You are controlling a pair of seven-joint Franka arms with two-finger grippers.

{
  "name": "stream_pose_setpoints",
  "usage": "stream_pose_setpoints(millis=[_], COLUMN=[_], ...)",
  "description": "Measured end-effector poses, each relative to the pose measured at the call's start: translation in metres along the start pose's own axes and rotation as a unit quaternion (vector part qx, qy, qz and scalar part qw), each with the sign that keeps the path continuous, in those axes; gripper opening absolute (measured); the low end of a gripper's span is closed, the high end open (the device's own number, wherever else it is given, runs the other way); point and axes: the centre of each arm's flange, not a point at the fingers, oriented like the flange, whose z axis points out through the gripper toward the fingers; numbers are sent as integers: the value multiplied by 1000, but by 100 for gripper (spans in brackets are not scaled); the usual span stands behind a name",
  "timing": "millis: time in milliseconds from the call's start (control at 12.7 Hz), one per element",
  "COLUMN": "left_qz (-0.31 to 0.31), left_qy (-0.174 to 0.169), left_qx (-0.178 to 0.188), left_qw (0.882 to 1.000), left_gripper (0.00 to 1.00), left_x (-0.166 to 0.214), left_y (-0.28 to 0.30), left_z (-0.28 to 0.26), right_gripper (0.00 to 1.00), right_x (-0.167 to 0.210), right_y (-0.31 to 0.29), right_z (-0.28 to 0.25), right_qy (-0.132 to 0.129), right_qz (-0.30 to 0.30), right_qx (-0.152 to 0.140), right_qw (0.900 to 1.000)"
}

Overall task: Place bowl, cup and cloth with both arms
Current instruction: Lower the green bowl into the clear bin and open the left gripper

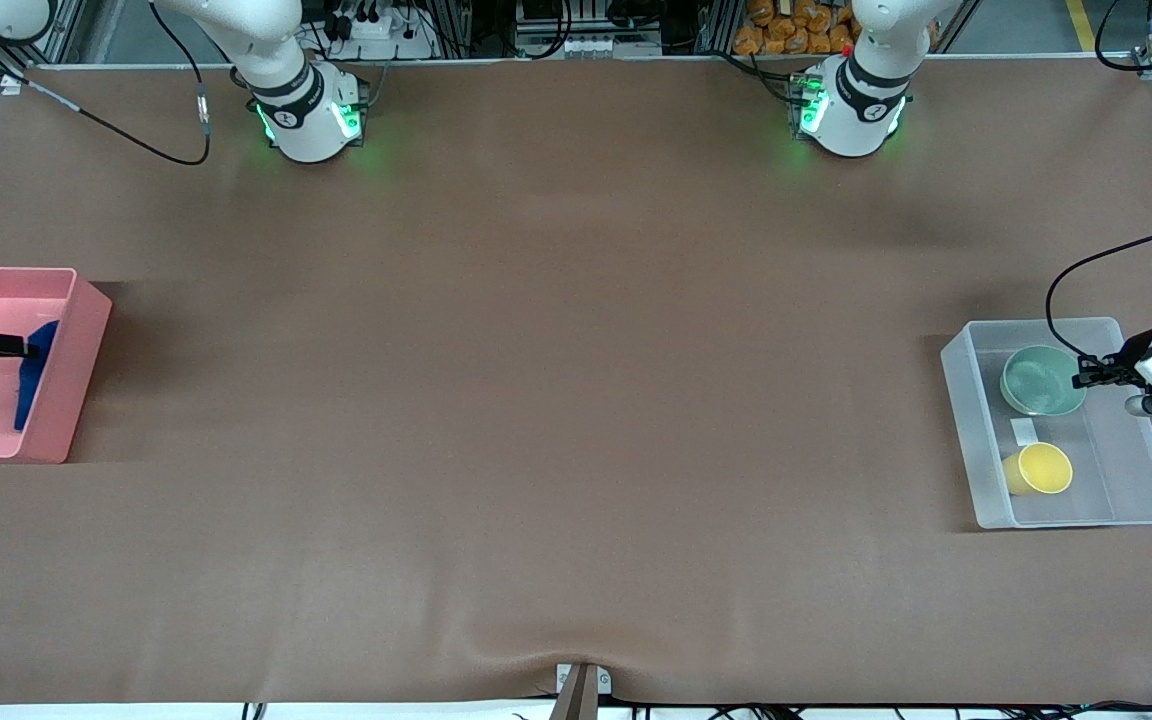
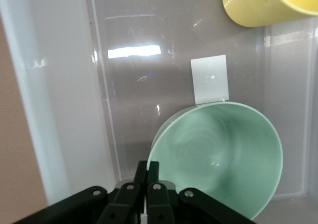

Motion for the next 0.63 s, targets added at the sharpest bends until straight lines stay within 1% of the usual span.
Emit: stream_pose_setpoints(millis=[79, 236, 314, 393, 471, 628], left_qz=[1, 7, 12, 17, 22, 32], left_qy=[1, 1, 2, 3, 6, 17], left_qx=[0, 0, 0, 1, 3, 10], left_qw=[1000, 1000, 1000, 1000, 1000, 999], left_gripper=[7, 30, 38, 38, 47, 69], left_x=[1, 3, 5, 9, 13, 26], left_y=[1, 5, 8, 13, 17, 25], left_z=[2, 2, 2, 1, -1, -12], right_gripper=[100, 100, 100, 100, 100, 100], right_x=[1, 4, 5, 6, 6, 7], right_y=[-12, -39, -54, -69, -83, -113], right_z=[-19, -53, -69, -85, -100, -126], right_qy=[2, 2, 1, 1, 2, 5], right_qz=[4, 13, 20, 29, 40, 63], right_qx=[-3, -7, -8, -10, -12, -17], right_qw=[1000, 1000, 1000, 1000, 999, 998])
